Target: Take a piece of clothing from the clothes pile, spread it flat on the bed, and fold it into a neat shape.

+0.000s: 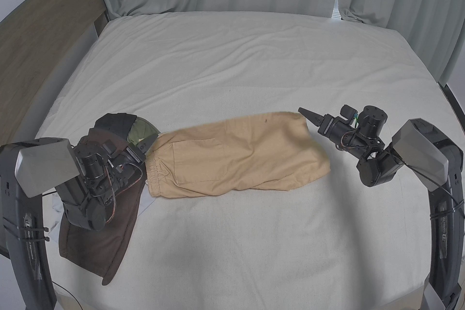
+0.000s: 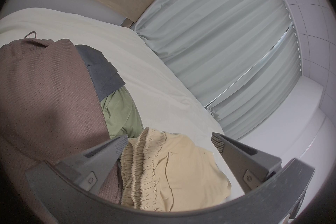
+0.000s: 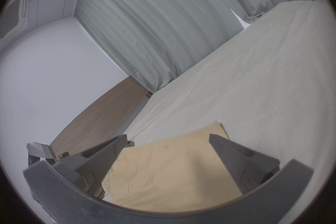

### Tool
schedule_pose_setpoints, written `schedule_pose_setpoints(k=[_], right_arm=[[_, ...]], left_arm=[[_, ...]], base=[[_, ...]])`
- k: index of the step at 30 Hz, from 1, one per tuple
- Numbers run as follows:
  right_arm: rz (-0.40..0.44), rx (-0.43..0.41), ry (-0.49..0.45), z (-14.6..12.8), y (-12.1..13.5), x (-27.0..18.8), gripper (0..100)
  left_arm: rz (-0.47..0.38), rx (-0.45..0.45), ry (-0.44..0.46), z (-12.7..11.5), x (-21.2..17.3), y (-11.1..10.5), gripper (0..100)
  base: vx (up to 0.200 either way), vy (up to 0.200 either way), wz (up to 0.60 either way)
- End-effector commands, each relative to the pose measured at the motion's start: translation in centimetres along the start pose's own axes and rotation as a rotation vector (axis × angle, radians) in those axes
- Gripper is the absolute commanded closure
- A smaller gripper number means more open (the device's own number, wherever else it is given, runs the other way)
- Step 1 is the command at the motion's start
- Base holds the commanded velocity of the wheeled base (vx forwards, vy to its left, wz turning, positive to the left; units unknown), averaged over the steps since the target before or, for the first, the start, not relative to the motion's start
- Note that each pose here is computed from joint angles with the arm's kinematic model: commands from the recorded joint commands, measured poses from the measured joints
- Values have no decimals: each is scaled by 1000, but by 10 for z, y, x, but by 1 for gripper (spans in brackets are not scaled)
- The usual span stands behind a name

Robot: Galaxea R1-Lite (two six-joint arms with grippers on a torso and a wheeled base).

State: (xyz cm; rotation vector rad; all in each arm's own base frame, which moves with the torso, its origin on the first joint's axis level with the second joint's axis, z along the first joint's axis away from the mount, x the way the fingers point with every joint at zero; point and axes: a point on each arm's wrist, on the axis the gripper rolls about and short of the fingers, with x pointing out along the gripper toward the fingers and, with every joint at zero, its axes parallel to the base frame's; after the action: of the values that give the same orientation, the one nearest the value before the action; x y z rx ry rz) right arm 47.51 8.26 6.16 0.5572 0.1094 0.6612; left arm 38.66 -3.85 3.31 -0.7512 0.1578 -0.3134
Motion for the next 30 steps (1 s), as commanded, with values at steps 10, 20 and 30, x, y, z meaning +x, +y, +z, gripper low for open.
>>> schedule_pose_setpoints(k=[10,20,30], right_arm=[[-3,5,19,7,25,-16,0],[-77,51,78,0,46,-52,0],[-100,59,129,-36,50,-94,0]], left_arm=[[0,-11,-61,16,-2,-6,0],[-60,-11,-47,26,-26,-41,0],[-89,127,5,25,-46,-53,0]], base=[[0,0,0],[0,0,0],[0,0,0]])
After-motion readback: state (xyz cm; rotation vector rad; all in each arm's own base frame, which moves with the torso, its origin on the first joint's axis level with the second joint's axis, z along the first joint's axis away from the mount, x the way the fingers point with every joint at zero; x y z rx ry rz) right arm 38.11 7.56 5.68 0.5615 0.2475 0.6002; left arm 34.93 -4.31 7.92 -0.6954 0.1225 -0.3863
